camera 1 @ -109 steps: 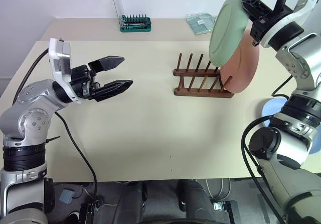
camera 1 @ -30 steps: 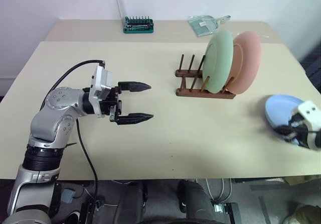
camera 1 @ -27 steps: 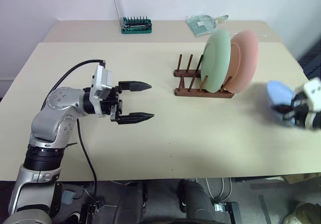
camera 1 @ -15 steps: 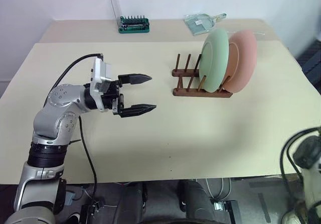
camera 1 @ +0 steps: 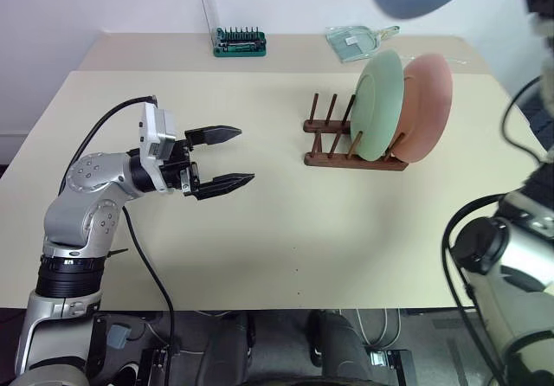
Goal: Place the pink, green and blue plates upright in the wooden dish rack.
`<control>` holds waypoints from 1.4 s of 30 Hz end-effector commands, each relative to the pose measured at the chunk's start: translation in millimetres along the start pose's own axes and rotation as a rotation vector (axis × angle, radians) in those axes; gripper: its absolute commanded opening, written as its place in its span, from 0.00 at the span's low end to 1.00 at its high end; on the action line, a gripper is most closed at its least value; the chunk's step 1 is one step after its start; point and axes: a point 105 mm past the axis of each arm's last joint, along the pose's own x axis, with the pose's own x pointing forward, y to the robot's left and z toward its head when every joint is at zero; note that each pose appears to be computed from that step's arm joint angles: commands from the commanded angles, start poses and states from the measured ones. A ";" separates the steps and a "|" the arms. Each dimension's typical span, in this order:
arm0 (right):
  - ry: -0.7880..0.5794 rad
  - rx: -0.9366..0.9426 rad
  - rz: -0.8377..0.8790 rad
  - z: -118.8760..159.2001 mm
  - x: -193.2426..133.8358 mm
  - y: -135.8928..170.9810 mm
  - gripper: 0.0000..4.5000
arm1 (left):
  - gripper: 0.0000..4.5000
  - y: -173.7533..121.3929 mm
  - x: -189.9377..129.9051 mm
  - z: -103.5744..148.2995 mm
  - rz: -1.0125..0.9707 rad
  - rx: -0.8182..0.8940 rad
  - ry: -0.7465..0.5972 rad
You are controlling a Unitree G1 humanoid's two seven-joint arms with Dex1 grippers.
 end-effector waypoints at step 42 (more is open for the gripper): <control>0.131 -0.026 -0.315 -69.3 -36.0 -71.2 0.01 | 1.00 -0.2 -3.9 18.1 0.035 0.100 -0.030</control>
